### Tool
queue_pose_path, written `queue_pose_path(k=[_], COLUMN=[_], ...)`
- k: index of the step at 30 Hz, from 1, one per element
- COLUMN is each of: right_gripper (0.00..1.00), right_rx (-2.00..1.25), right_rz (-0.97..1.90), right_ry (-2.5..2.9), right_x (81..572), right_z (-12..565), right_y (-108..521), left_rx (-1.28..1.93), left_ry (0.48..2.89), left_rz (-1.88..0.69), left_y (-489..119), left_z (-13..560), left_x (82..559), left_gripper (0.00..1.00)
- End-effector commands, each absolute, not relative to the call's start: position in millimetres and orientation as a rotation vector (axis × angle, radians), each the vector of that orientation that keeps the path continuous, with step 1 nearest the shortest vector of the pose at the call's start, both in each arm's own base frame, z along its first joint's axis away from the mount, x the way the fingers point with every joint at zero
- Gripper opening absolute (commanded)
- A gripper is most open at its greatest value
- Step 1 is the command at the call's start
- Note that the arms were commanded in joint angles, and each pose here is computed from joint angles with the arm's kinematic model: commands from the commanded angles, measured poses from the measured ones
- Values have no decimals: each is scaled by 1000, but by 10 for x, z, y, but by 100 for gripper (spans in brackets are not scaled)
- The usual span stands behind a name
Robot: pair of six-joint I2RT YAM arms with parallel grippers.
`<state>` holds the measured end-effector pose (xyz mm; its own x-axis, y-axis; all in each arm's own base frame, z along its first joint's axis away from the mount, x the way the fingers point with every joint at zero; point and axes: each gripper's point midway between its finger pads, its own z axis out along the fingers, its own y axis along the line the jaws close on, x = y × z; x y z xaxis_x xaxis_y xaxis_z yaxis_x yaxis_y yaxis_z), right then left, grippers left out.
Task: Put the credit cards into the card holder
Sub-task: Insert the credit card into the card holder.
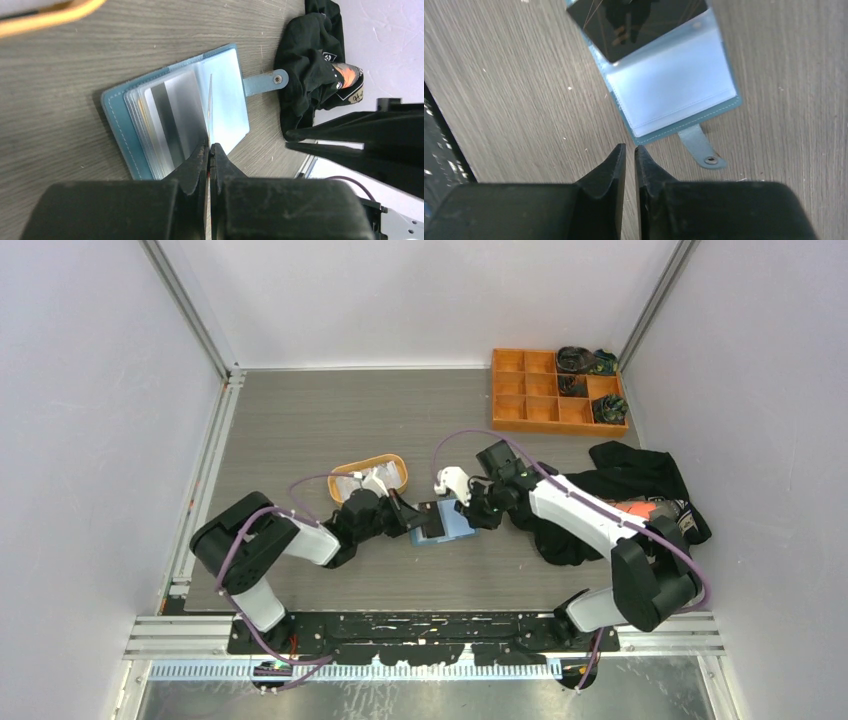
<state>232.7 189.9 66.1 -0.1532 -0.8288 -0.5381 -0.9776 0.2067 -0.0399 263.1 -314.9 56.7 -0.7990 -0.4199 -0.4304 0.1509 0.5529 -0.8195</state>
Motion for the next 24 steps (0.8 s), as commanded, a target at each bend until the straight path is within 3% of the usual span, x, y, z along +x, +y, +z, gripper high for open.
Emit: queue_pose_path(k=[1, 5, 24], right_gripper=[20, 33, 33], right_rx=[-1391, -1236, -1001], right_rz=[629, 705, 586], right_ry=[2137, 2250, 2589], right_x=[2445, 2521, 2737], right_z=[993, 915, 383], right_y=[2063, 2097, 2012], left_rx=[-364, -436, -517], left_ry=[2029, 1992, 1984], left_rz=[-1234, -1202, -1281], left_y=[-3213, -3153, -3229], left_z=[736, 693, 538], left_x=[2801, 2837, 2810], left_gripper=[0, 0, 0])
